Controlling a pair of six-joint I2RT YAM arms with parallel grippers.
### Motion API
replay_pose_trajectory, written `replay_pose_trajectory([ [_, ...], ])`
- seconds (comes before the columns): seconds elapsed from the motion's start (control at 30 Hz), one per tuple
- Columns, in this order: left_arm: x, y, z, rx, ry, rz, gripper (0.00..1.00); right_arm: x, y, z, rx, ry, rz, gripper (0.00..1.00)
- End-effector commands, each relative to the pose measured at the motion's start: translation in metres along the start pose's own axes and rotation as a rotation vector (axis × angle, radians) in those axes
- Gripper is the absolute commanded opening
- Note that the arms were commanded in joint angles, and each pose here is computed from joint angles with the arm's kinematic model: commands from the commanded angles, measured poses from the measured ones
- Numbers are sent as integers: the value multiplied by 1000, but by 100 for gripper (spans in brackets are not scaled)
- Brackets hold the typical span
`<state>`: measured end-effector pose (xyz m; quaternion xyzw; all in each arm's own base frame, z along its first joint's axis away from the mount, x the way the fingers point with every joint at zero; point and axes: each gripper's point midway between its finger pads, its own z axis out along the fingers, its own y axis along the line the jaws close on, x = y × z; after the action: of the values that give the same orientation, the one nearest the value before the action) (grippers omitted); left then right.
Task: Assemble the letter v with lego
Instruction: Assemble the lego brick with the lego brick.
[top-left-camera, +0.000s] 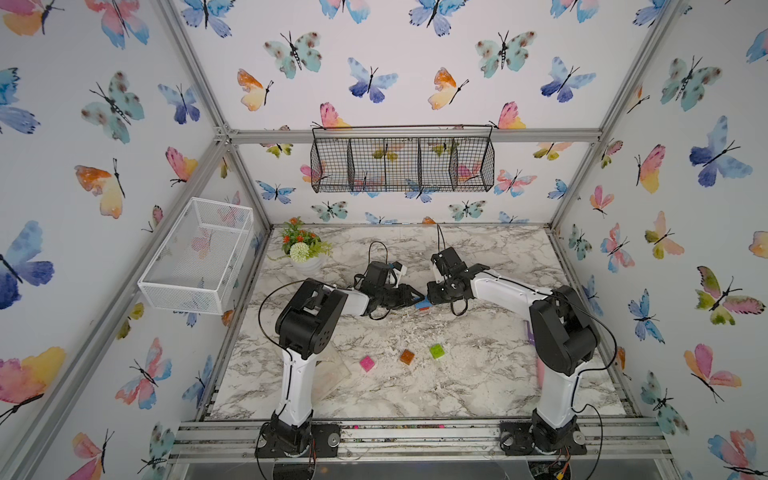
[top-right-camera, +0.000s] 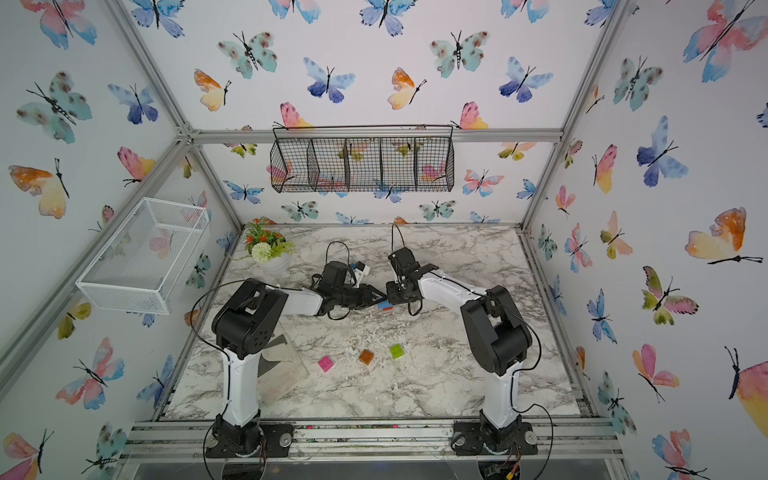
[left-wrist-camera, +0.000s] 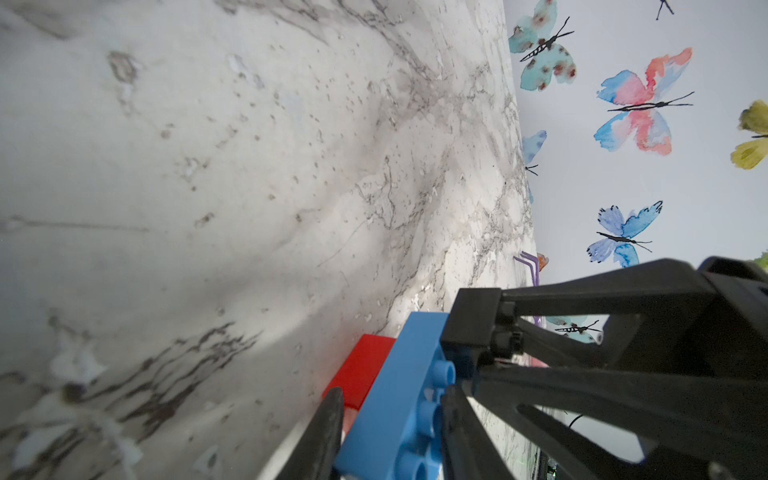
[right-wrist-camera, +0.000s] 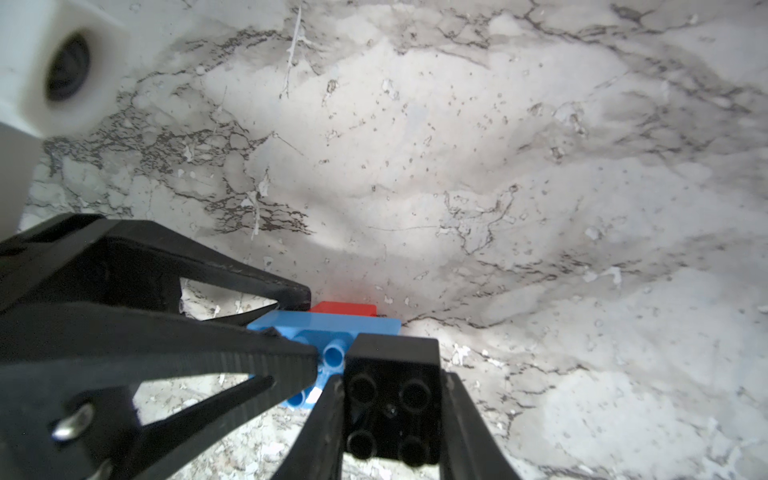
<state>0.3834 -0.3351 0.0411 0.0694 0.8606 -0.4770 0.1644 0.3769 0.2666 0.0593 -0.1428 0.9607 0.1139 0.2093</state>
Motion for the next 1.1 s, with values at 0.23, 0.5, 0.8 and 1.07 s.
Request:
replay_pose_trajectory([
  [0.23,69,72,1,-213,177,-138,36,26,-6,7,50,90,13,52],
  [0.5,69,72,2,-216,182,-136,36,2,15,-18,-98,-20,24,81],
  [0.8,69,73,1,-219,184,-137,36,-3,14,-64,-649,-279,317,95],
  [1.07,68,73,1,-219,183,-139,36,7,11,-68,-899,-380,520,92],
])
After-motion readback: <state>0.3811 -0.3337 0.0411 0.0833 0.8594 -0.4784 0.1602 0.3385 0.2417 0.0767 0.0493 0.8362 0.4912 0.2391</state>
